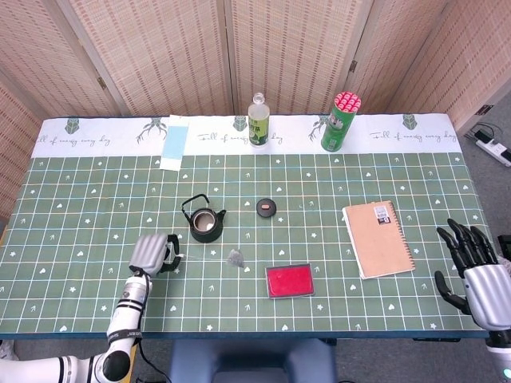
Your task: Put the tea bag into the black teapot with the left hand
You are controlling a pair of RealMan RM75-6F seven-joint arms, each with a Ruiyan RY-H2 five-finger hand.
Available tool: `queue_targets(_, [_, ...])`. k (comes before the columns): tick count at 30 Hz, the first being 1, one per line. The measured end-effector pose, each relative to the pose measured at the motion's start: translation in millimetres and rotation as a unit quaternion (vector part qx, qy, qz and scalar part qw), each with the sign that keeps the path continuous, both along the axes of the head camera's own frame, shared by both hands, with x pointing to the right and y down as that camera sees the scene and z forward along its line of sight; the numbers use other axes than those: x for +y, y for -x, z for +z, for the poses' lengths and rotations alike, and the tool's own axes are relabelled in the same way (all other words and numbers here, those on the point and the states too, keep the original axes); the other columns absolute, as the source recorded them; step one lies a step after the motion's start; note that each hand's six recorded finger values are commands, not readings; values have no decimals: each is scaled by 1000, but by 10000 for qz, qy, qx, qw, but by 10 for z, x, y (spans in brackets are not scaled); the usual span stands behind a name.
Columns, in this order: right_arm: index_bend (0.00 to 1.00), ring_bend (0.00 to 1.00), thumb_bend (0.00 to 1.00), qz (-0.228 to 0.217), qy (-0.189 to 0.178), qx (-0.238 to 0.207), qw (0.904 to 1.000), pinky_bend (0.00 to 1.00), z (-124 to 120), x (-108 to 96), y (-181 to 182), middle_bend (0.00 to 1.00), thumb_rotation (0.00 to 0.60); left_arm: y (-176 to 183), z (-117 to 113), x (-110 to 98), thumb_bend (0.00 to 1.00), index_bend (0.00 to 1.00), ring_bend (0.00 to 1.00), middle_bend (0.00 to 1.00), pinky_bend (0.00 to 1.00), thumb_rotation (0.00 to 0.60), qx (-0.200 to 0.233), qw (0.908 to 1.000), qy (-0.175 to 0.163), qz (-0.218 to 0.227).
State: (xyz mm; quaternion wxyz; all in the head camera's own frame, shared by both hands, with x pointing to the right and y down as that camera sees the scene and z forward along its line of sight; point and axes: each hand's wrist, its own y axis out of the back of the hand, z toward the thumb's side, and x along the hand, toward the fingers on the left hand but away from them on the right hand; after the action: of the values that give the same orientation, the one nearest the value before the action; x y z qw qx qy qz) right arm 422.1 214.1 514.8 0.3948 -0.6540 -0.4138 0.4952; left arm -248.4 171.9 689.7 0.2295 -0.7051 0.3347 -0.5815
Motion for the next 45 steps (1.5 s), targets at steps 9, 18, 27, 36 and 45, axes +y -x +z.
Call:
queue_targets(9, [0,0,512,23,98,-88,9999,0,18,-31,-29,0,600,-305,-275,-367,594,675,1000,1000,1000,600,-444,9948,-592,693])
queue_targets(18, [0,0,512,117,146,-106,9998,0,34,-65,-77,0,600,-604,-406,-687,594,677,1000,1000,1000,600,-768,9860,-957,1125])
queue_targets(27, [0,0,512,197,202,-133,9995,0,54,-105,-122,0,600,-803,-567,-906,594,677,1000,1000,1000,600,-742,9816,-1284,1203])
queue_targets(36, [0,0,512,220,257,-136,9993,0,69,-114,-137,0,600,-874,-725,-1133,594,677,1000,1000,1000,600,-1196,9666,-1753,1440])
queue_targets(45, [0,0,512,276,285,-127,9991,0,79,-129,-161,0,600,-924,-922,-1383,594,681,1000,1000,1000,600,-1385,9548,-2122,1557])
